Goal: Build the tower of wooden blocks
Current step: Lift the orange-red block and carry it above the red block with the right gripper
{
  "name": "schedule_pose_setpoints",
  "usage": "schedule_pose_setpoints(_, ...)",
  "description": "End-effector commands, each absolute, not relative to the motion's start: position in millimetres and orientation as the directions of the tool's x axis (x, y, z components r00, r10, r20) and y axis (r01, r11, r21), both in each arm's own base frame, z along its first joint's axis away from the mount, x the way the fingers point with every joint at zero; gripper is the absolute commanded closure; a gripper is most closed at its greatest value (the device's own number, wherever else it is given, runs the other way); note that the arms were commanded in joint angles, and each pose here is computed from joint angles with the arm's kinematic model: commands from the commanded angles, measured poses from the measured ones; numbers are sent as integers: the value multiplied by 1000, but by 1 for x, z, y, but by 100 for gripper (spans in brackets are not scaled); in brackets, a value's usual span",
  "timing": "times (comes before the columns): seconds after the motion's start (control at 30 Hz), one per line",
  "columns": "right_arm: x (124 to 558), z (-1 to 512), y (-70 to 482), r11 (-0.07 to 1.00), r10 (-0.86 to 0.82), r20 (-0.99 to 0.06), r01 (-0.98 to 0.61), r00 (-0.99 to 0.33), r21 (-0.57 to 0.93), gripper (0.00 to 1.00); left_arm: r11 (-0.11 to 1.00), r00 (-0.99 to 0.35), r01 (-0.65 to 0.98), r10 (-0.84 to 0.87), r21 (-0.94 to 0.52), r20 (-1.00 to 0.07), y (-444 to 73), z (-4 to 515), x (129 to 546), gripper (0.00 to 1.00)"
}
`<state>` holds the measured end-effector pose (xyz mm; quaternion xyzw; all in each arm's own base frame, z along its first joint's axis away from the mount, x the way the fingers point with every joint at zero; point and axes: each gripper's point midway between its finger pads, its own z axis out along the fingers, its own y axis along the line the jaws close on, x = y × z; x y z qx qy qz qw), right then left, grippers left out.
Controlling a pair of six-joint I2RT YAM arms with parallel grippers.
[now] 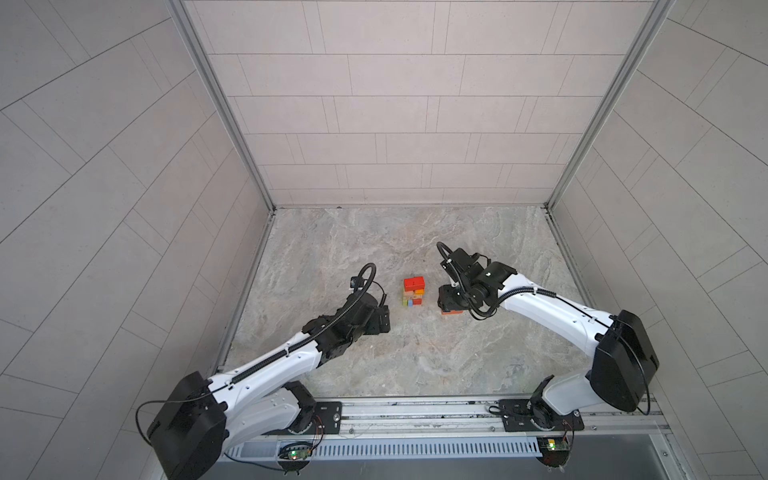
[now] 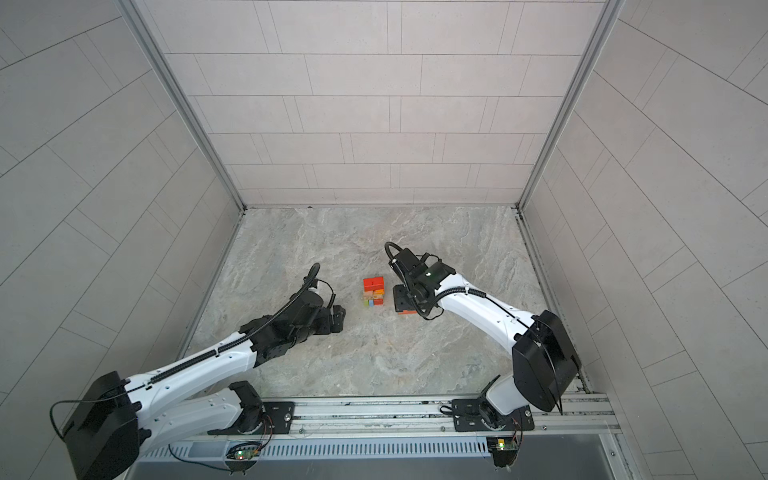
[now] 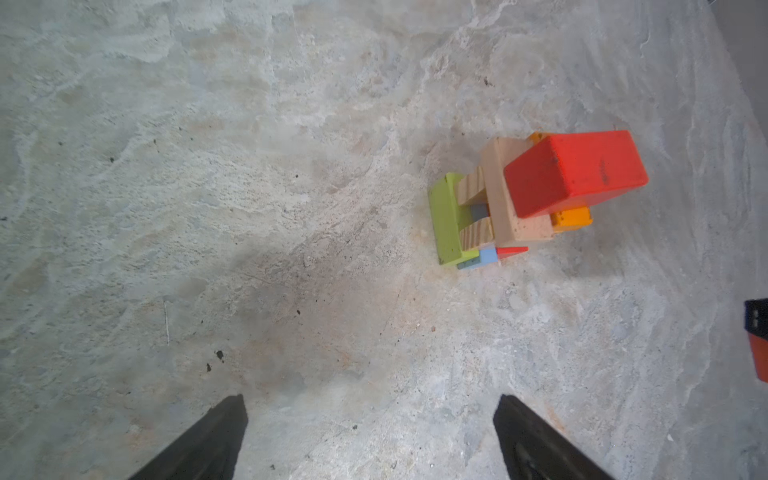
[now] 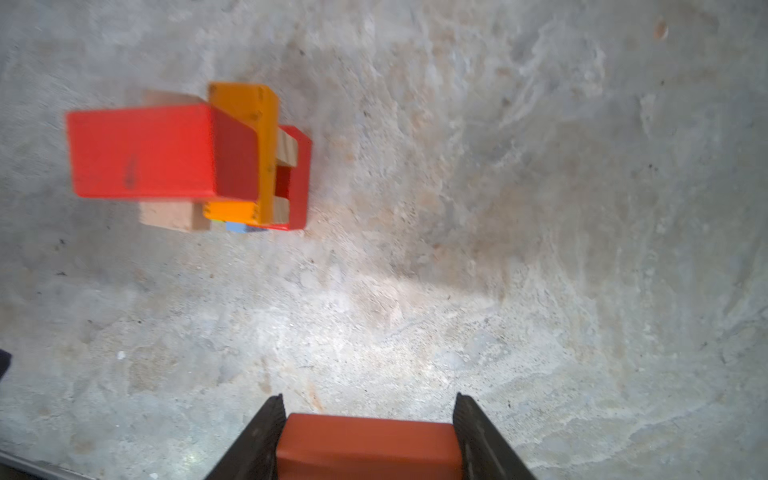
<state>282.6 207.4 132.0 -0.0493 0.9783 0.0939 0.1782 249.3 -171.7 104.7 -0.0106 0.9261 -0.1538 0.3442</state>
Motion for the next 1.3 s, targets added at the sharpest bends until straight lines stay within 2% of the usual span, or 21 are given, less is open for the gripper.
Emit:
schedule_pose_setpoints(0.0,285,137,212,978,-111,-318,-161,-941,135,57,950,-751,83,-140,-302,-646,-171,122,262,0)
schedule_pose_setpoints(0.37,327,156,257,967,-154,-324,-209,-933,144,58,923,-722,1,-266,-385,-639,-157,130,294,0)
schedule_pose_setpoints(0.63,345,154,282,962,-193,-307,-241,-932,127,58,931,-728,-20,-263,-364,-633,-150,104,292,0)
schedule_pose_setpoints(1.27,360,140,299,964,-207,-286,-245,-936,102,58,928,-743,-13,-258,-372,-617,-150,90,285,0)
